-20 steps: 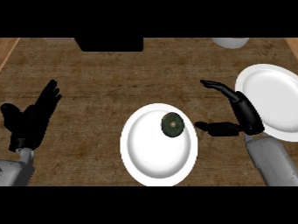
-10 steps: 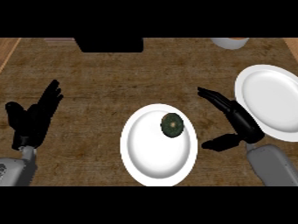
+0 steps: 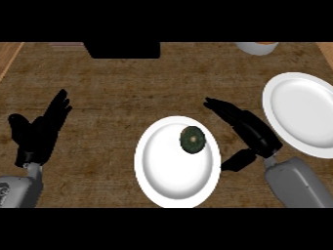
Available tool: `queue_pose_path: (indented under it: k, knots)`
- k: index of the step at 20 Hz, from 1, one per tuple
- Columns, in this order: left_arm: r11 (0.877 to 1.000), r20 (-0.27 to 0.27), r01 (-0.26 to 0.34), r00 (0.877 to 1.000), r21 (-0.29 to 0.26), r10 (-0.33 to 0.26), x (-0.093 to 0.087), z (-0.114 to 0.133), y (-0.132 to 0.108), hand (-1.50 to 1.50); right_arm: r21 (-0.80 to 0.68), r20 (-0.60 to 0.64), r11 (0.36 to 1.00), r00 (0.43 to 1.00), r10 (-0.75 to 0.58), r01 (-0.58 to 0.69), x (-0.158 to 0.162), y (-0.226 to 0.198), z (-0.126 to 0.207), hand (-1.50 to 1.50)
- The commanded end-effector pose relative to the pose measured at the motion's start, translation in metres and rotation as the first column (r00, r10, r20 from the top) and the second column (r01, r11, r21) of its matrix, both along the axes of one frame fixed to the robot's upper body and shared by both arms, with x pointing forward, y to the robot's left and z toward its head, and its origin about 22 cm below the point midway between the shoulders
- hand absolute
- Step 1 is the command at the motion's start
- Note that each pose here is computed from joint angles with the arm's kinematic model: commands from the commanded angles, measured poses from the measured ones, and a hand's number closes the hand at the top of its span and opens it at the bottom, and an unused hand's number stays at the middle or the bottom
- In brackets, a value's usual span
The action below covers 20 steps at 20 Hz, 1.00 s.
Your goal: Pick the squash from the plate and place it in the plate
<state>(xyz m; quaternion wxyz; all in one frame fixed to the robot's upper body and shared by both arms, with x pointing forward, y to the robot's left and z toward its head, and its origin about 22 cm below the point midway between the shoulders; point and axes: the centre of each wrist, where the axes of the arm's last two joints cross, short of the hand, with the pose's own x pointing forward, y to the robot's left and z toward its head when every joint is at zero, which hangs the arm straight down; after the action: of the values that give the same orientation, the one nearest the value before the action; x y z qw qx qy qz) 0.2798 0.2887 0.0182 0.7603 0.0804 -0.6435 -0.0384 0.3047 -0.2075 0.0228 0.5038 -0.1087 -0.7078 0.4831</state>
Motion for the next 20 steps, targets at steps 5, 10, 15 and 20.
queue_pose_path:
  k: [5,10,15,20]
  knots:
    - [1.000,-0.009,0.011,1.000,-0.003,-0.011,-0.002,-0.003,0.005,0.00,-0.243,0.005,0.969,0.999,-0.039,0.039,-0.004,0.025,0.005,-1.50]
    - [1.000,0.010,-0.004,1.000,0.018,0.004,0.004,0.008,-0.009,0.00,-0.339,-0.034,0.940,0.998,-0.050,0.035,0.000,0.049,0.001,-1.50]
    - [1.000,0.005,0.000,1.000,0.006,0.000,0.009,0.006,-0.020,0.00,-0.381,-0.073,0.925,0.996,-0.042,0.011,-0.001,0.064,-0.004,-1.50]
    - [1.000,0.014,0.008,1.000,0.014,-0.009,0.012,0.006,-0.008,0.00,-0.420,-0.104,0.907,0.993,-0.051,0.002,0.013,0.067,-0.016,-1.50]
